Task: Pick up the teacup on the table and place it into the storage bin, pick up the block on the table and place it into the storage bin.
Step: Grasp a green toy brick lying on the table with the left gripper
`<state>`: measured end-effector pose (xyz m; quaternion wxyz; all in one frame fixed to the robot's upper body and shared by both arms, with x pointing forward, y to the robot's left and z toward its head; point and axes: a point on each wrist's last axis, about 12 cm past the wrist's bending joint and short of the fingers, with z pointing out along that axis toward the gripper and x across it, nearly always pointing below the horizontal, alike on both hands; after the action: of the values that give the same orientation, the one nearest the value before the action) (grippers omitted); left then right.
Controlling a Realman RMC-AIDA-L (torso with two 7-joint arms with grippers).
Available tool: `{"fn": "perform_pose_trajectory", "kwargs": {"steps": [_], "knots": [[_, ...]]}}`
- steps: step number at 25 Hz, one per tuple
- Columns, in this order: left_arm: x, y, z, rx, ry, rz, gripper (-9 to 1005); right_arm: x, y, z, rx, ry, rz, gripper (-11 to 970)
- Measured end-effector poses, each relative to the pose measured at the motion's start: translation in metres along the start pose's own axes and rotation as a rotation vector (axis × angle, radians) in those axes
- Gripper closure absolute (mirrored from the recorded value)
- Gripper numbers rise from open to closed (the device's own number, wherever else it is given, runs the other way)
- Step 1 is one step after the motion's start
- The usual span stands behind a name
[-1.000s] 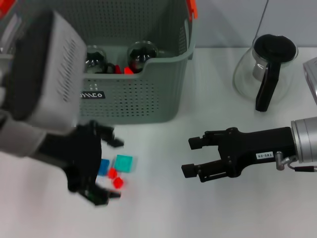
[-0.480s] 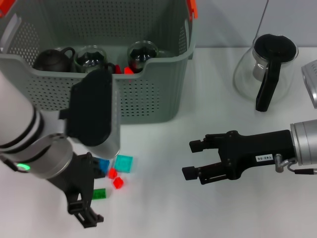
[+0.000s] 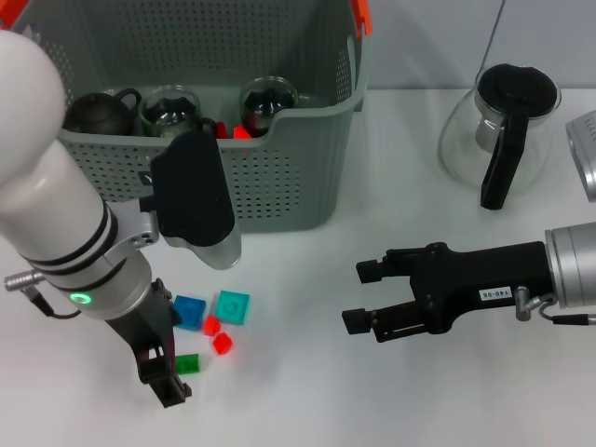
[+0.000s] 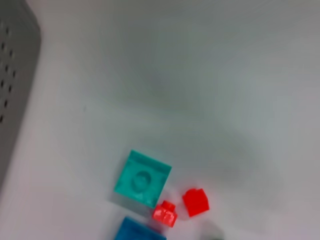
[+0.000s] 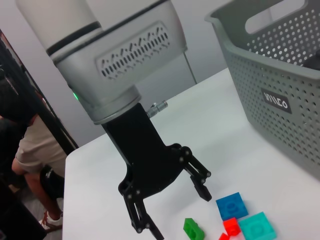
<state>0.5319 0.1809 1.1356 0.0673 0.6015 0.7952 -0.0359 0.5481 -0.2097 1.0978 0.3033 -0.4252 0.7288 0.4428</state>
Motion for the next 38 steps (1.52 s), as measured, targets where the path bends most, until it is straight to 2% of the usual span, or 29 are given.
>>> {"fn": "perform_pose_trajectory", "kwargs": {"steps": [17,33,38], "knots": [[-0.004,0.002,0.022,0.071,0.039,-0.047,107,0.000,-0.001,0.001,0.009,0.004,-0.002,63],[-0.004,0.008,0.025,0.044,0.029,-0.068,435,0.003,0.000,0.008,-0.005,0.070,-0.021,62],[-0.005,0.008,0.026,0.043,0.025,-0.069,430,0.003,0.000,0.008,-0.008,0.075,-0.023,62]]}}
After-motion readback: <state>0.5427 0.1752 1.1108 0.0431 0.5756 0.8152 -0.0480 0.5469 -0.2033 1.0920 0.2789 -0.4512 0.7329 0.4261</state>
